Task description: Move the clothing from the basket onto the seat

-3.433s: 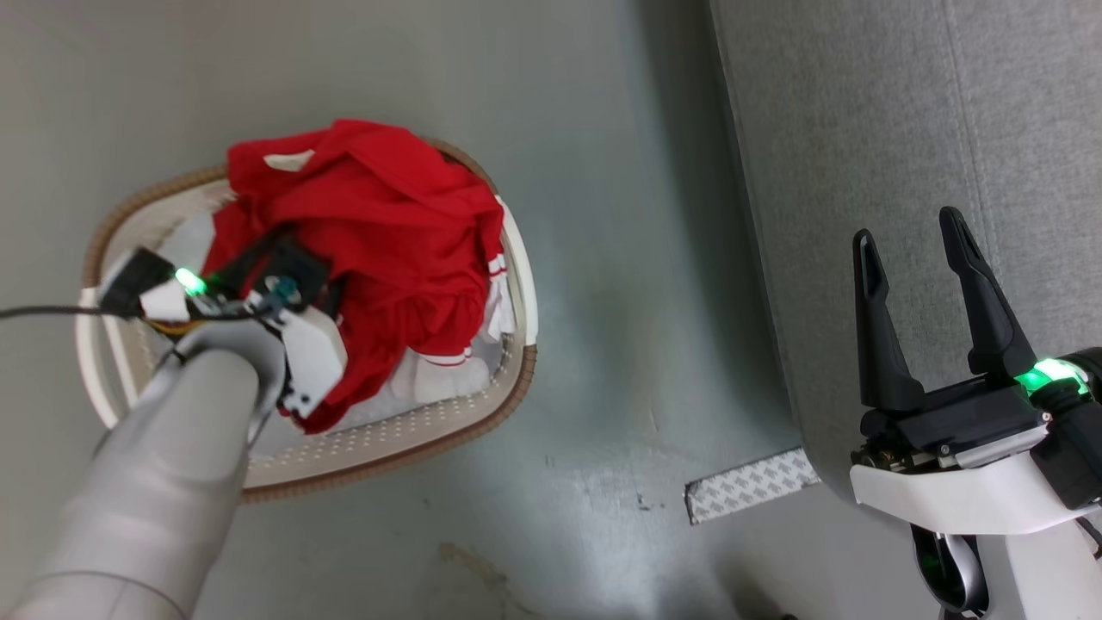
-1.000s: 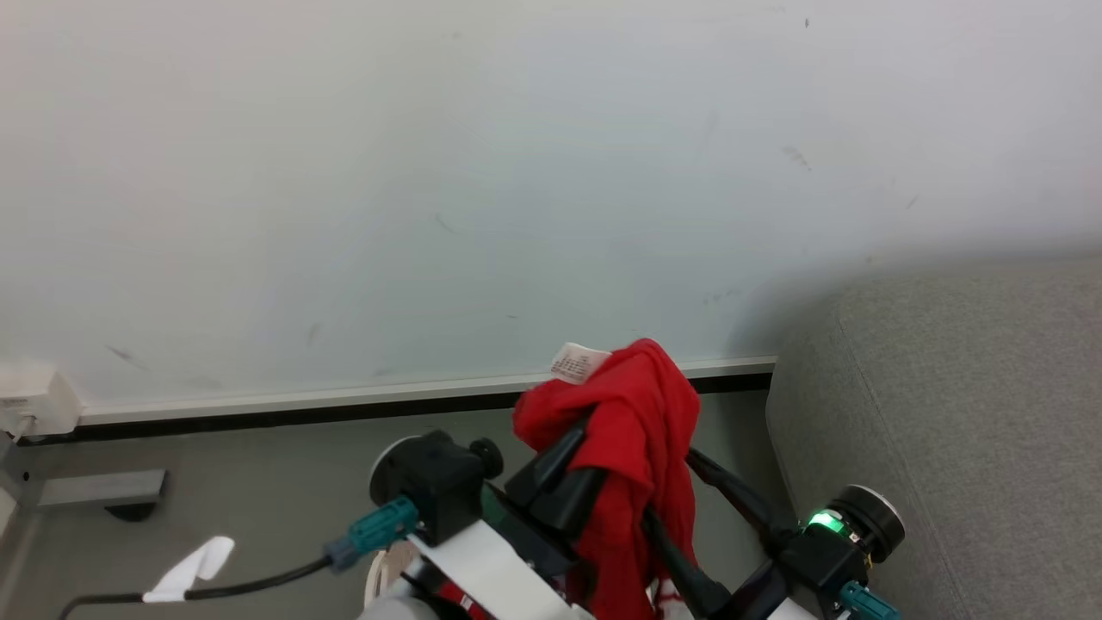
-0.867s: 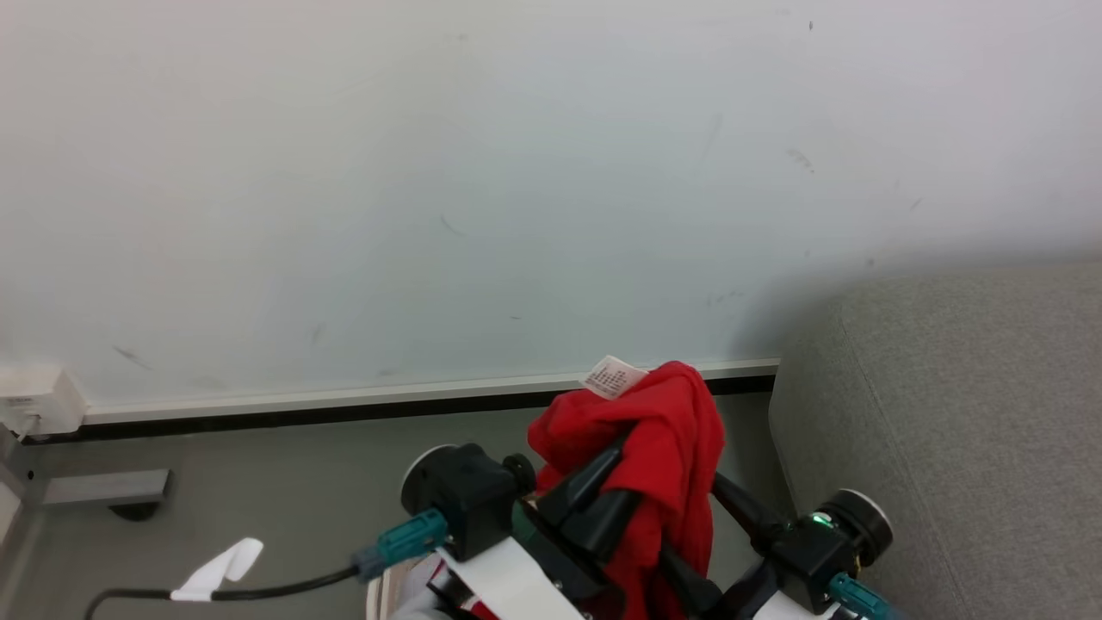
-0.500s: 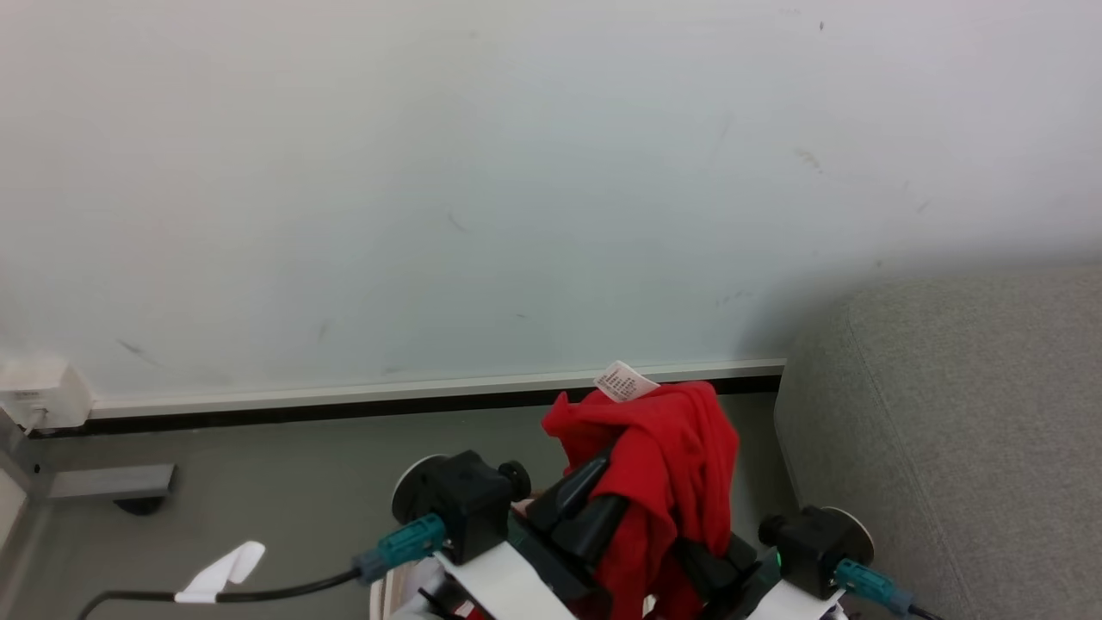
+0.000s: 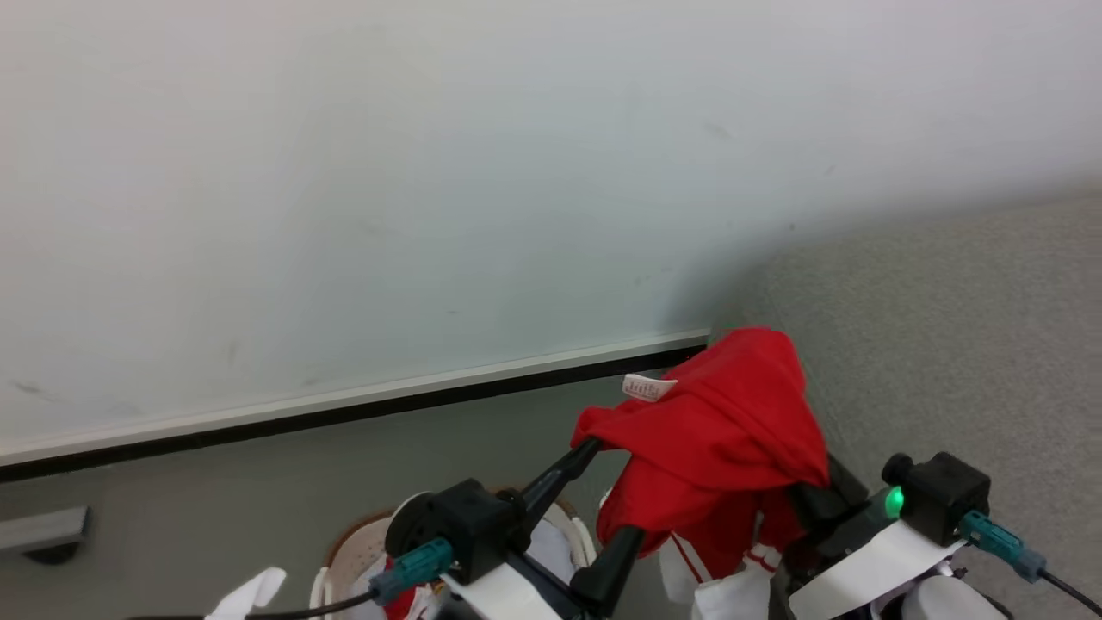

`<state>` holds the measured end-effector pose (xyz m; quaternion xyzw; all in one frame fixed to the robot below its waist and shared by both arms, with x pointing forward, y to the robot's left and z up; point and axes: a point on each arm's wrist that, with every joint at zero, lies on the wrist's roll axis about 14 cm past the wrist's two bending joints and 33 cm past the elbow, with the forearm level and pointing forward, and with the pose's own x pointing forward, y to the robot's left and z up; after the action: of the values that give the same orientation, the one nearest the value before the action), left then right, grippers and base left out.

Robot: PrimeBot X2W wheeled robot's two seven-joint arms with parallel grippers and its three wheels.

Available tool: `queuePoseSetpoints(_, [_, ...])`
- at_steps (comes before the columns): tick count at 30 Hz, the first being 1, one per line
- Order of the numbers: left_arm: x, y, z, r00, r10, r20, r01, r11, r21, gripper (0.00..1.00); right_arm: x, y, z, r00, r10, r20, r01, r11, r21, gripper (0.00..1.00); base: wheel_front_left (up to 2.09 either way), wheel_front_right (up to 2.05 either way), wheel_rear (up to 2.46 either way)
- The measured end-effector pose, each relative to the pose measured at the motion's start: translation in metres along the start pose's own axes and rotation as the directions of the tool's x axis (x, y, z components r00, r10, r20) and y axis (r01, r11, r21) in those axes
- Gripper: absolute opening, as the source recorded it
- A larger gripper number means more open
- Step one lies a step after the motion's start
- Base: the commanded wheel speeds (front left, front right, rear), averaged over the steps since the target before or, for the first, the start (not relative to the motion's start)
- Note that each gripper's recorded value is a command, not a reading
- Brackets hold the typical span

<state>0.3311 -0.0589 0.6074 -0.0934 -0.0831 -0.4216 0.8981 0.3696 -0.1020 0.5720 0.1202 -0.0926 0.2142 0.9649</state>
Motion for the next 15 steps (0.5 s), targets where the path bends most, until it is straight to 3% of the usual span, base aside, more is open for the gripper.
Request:
queuePoseSetpoints(6, [0.018,-0.023,-0.021,0.996,-0.086,-0.029,0.085,0.996,-0.039,1.00,-0.032,-0.048,0.019,0.985,-0.164,0.052,0.166,0.986,-0.029,0.00,0.00,0.00,0.00])
queuePoseSetpoints(15, [0.036,-0.061,-0.046,0.973,-0.220,-0.064,0.212,0.972,-0.105,1.00,-0.083,-0.096,0.041,0.933,-0.346,0.103,0.354,0.933,-0.067,0.00,0.00,0.00,0.00])
